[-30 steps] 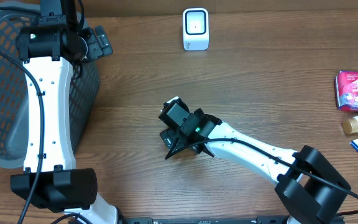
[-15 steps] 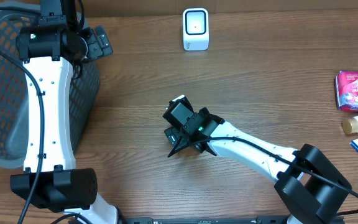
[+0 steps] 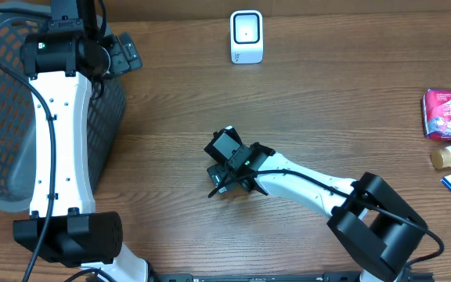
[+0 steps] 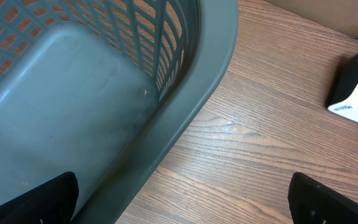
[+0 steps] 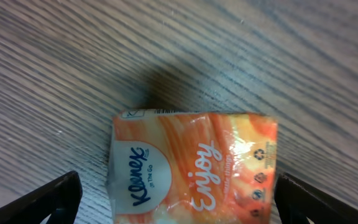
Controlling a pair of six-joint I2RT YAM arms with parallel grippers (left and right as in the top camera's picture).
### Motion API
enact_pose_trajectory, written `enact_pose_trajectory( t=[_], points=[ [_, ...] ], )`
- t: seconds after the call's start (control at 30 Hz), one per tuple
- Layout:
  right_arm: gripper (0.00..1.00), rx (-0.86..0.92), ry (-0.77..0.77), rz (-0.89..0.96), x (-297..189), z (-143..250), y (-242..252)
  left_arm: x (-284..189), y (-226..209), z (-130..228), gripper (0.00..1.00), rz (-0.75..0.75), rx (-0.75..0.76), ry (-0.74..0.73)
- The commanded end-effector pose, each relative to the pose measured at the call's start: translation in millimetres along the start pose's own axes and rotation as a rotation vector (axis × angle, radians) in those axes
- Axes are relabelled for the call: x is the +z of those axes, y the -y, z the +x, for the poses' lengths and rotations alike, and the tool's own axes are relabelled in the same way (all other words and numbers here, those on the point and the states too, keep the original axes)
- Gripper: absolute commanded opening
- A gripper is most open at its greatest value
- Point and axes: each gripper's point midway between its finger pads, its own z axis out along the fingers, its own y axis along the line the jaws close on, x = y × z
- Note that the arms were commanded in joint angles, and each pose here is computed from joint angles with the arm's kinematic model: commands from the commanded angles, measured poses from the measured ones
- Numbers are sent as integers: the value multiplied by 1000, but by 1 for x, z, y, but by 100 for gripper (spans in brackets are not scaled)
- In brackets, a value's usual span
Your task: Scan the item barcode
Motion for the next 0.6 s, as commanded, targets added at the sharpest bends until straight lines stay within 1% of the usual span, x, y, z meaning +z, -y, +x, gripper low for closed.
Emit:
enact_pose_trajectory(
  t=[0.0,0.3,0.33,0.4,0.53,0.57],
  points=[
    [100,-2,-37,-6,12,9,-1,5,1,2,100,0,3,-15],
    [100,1,-31,-13,15,8,-3,5,1,2,100,0,3,-14],
    [99,2,-27,-15,16,7,-3,5,1,2,100,0,3,-15],
    [89,3,-19,-17,17,5,-4,5,1,2,100,0,3,-15],
    [79,1,-33,-13,23,9,-4,5,1,2,100,0,3,-14],
    [77,0,-37,-11,25,10,-3,5,1,2,100,0,4,-14]
  ],
)
